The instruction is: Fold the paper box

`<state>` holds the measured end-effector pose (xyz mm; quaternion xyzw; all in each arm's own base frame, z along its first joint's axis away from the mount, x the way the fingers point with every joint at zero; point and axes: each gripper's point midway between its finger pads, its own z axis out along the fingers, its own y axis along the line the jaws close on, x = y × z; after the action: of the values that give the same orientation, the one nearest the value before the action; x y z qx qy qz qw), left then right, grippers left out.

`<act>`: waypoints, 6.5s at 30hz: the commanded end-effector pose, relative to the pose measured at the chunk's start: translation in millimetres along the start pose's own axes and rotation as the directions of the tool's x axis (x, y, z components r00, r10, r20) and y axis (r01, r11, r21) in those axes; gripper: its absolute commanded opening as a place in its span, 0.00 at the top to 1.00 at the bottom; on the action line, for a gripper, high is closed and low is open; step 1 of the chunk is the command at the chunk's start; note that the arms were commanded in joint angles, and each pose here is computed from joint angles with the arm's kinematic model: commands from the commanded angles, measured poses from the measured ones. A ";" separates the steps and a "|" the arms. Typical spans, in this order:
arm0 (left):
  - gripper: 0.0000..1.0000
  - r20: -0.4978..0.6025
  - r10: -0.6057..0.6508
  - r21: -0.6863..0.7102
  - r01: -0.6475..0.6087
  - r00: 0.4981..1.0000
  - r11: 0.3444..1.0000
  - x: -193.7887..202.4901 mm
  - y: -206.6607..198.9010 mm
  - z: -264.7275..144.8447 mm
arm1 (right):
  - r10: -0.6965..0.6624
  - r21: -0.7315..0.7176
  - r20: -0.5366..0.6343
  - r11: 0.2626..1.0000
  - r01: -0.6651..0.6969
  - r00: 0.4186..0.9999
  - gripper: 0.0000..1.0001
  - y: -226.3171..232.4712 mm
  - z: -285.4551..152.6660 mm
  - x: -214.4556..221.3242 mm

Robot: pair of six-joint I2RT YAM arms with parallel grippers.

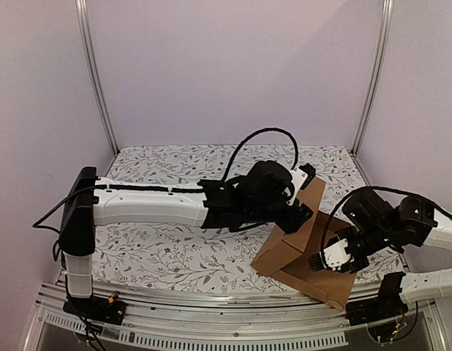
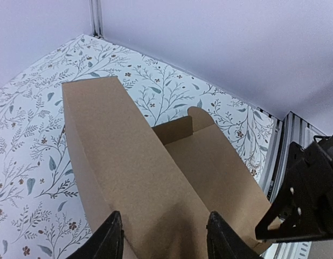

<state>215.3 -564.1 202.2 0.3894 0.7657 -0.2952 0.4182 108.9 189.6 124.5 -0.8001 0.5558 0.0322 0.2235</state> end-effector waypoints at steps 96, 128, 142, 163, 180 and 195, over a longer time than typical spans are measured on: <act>0.48 -0.216 -0.034 0.013 0.038 0.976 0.999 83.8 -3.2 14.5 | 0.689 -0.231 0.108 0.719 -0.656 0.717 0.76 -89.4 50.5 166.9; 0.48 -0.248 0.024 0.086 -0.002 0.968 0.996 108.8 -47.8 43.8 | 0.823 -0.262 -0.068 0.531 -0.806 0.564 0.48 -63.4 23.7 215.7; 0.48 -0.242 0.001 0.069 0.016 0.970 0.997 99.1 -24.8 50.8 | 0.846 -0.153 -0.217 0.464 -0.873 0.488 0.48 -50.2 36.8 250.2; 0.49 -0.349 0.281 0.027 -0.290 0.894 0.957 116.8 54.1 27.0 | 0.868 -0.179 0.113 0.497 -0.849 0.484 0.44 -112.1 -2.4 166.0; 0.50 -0.161 -0.277 -0.306 0.219 0.947 0.926 151.6 33.1 -65.0 | 0.784 -0.130 0.158 0.620 -0.774 0.601 0.40 -269.2 51.3 121.4; 0.58 -0.307 -0.232 -0.481 0.060 0.923 0.875 200.6 88.8 -57.9 | 0.867 -0.474 -0.019 0.430 -0.768 0.498 0.40 -241.1 120.5 91.1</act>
<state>174.9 -434.9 73.9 0.2639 0.8887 -0.1343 0.3499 418.8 225.0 63.8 -0.4594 0.8196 0.3222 0.1158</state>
